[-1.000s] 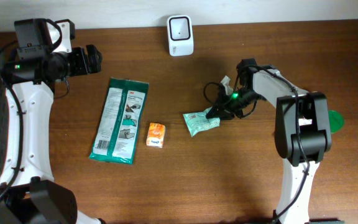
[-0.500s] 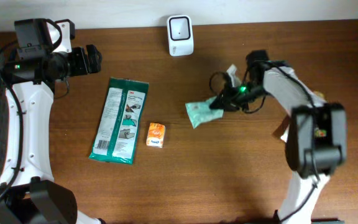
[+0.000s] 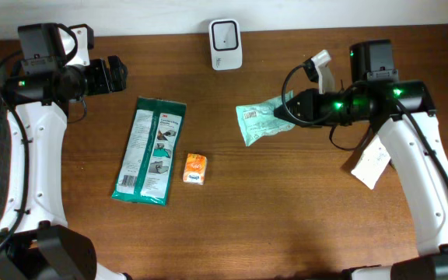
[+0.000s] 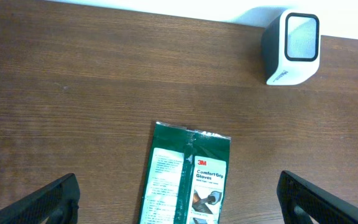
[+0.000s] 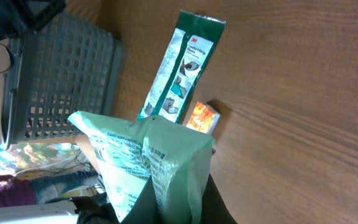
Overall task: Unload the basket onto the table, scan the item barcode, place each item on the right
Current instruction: 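Lift the packet and hold it in front of the scanner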
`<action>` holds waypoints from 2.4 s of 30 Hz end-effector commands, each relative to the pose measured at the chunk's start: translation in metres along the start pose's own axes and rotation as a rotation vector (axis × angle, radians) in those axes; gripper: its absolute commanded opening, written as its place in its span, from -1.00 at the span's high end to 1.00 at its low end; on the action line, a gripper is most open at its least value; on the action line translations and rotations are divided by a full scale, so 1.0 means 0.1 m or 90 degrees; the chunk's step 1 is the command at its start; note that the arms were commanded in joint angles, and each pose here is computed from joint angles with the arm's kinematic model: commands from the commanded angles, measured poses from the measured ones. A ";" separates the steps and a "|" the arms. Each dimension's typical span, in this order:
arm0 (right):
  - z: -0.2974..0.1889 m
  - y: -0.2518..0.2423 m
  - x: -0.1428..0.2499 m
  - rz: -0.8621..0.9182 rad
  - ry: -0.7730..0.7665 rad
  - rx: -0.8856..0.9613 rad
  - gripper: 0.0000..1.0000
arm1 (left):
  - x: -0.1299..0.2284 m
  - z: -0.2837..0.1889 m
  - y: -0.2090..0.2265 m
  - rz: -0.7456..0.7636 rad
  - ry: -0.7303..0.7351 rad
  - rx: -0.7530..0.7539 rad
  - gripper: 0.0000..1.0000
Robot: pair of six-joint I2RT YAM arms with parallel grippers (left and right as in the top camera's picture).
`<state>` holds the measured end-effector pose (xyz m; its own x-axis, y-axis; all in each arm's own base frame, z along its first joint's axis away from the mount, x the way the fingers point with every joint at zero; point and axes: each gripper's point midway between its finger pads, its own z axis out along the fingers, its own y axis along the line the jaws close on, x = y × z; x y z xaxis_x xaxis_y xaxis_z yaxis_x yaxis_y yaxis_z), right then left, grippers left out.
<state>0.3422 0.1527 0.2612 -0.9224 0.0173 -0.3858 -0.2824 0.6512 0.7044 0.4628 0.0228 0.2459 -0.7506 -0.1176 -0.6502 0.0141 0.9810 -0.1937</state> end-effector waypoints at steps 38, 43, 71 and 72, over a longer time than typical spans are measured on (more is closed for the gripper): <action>1.41 -0.65 -2.58 -0.643 -0.274 0.750 0.92 | -0.09 -0.08 -0.04 0.007 -0.018 0.007 -0.99; 1.68 -0.75 -2.68 -0.780 -0.251 0.809 0.92 | -0.09 -0.08 -0.04 0.007 -0.018 0.007 -0.98; 1.74 -0.67 -2.78 -0.793 -0.319 0.817 0.92 | -0.09 -0.08 -0.04 0.007 -0.018 0.007 -0.98; 1.70 -0.63 -2.79 -0.778 -0.335 0.810 0.92 | -0.09 -0.08 -0.04 0.007 -0.018 0.006 -0.98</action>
<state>0.6654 0.2350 0.1874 -0.1570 -0.8577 -0.4896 -0.1378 0.5099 -0.8491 0.4628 0.0229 0.2461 -0.7504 -0.1176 -0.6505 0.0142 0.9810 -0.1937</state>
